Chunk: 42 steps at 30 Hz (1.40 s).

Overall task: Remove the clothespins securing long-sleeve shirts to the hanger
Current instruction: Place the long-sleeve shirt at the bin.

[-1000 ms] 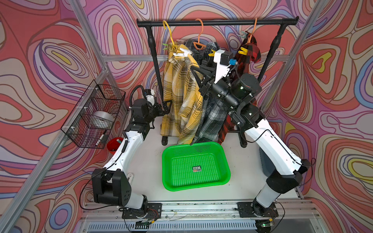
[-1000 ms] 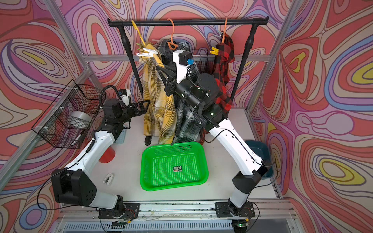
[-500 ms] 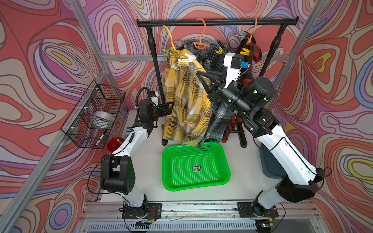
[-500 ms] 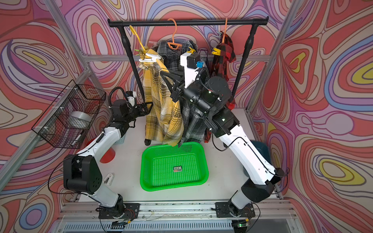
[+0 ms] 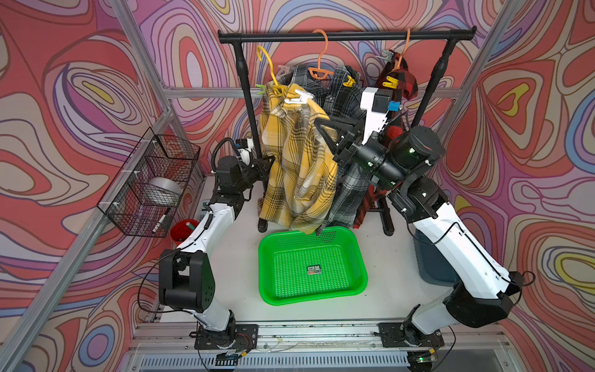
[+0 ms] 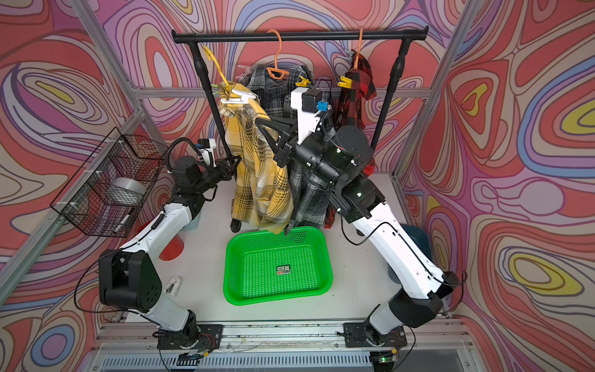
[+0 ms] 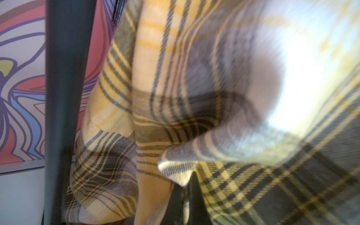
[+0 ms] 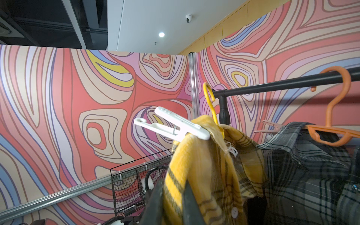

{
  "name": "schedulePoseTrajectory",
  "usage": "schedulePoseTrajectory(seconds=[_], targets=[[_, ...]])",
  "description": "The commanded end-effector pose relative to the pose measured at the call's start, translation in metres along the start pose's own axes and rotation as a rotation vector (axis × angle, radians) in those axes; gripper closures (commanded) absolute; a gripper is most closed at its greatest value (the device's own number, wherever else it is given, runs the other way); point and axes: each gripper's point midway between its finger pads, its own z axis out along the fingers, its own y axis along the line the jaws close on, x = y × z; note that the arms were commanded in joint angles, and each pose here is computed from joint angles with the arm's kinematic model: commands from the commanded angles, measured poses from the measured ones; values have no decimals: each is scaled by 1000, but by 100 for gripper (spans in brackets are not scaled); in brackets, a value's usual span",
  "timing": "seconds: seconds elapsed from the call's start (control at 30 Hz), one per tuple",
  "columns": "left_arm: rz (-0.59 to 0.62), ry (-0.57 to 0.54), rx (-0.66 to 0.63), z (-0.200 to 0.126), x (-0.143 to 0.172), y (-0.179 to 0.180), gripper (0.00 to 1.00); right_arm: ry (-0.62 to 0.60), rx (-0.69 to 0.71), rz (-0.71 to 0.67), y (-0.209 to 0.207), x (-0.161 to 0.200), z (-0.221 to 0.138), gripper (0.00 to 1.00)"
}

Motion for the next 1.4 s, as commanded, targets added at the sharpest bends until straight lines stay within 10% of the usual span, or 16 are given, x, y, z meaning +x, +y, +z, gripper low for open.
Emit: schedulePoseTrajectory(seconds=[0.0,0.43,0.5,0.6,1.1,1.17,1.3,1.37], targets=[[71,-137,121,-25,-54,-56,100,-128,-67,-32,17,-45,-5,100],[167,-190,112,-54,-82,-105,98,-172,-138,-11,30,-61,2,100],[173,-178,-9,-58,-70,-81,56,-167,-135,-7,30,-59,1,100],[177,-156,-189,-69,-50,-45,20,-157,-127,-2,29,-55,-2,100],[141,-33,-263,-22,6,28,3,-120,-169,34,40,-51,-13,100],[148,-35,-264,-12,6,36,17,-126,-190,53,44,-53,-15,100],[156,-68,-169,-2,-3,23,93,-131,-211,73,48,-54,-18,100],[158,-97,-112,-3,-13,8,100,-128,-213,78,48,-53,-18,100]])
